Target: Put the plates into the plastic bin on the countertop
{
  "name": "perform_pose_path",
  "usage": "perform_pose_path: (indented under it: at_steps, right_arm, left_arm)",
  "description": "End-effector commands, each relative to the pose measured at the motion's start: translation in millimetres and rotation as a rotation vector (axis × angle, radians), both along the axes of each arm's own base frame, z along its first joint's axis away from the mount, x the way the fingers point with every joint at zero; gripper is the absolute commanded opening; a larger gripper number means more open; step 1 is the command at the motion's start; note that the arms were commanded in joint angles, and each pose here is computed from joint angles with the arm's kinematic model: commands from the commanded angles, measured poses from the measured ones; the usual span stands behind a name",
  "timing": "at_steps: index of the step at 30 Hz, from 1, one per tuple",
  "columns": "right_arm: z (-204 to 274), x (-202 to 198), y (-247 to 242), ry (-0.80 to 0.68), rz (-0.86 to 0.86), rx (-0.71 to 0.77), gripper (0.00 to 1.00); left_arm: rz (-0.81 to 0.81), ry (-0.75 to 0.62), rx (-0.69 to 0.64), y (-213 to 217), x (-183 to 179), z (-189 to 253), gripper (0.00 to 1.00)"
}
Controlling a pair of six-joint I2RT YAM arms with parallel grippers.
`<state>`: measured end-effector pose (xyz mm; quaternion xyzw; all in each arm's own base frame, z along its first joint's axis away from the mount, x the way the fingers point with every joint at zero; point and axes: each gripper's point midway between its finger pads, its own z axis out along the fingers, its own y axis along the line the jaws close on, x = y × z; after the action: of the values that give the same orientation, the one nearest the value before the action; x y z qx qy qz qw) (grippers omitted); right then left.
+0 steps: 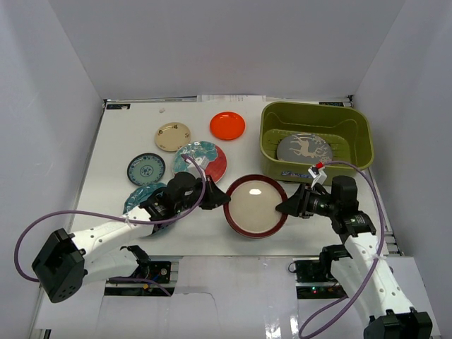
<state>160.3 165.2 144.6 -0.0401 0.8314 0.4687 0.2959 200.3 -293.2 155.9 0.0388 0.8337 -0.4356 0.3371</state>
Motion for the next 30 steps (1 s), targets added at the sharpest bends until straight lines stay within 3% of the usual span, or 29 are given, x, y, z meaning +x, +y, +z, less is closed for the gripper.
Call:
perform_pose_path:
  at_steps: [1, 3, 5, 6, 9, 12, 14, 18, 22, 30]
  right_arm:
    - [21, 11, 11, -0.06, 0.003, 0.032, 0.29]
    - [31, 13, 15, -0.082, 0.002, 0.036, 0.08]
    - [55, 24, 13, -0.139, -0.037, 0.03, 0.08]
    - [64, 29, 11, -0.163, -0.054, 0.028, 0.08]
    - [112, 54, 9, -0.255, -0.116, 0.031, 0.08]
    - [159, 94, 7, -0.331, -0.178, 0.024, 0.08]
    - [200, 119, -7, -0.412, -0.253, 0.036, 0.08]
    - [211, 178, -61, -0.395, -0.457, 0.011, 0.08]
    - [182, 212, -114, -0.305, -0.607, -0.03, 0.08]
    - [117, 248, -152, -0.158, -0.687, -0.109, 0.08]
  left_arm:
    - [-0.043, -0.144, -0.244, -23, 8, 96, 0.0]
    - [-0.026, -0.15, -0.219, -19, 10, 95, 0.01]
    - [-0.01, -0.183, -0.199, -14, 13, 101, 0.15]
    - [-0.002, -0.197, -0.186, -11, 13, 103, 0.36]
    - [0.056, -0.288, -0.093, 11, 19, 118, 0.77]
    - [0.158, -0.375, 0.024, 48, 24, 133, 0.94]
    - [0.196, -0.407, 0.074, 72, 16, 140, 0.98]
    - [0.284, -0.451, 0.155, 114, 7, 135, 0.98]
    - [0.307, -0.463, 0.159, 129, -1, 118, 0.98]
    - [0.284, -0.482, 0.222, 130, 1, 106, 0.98]
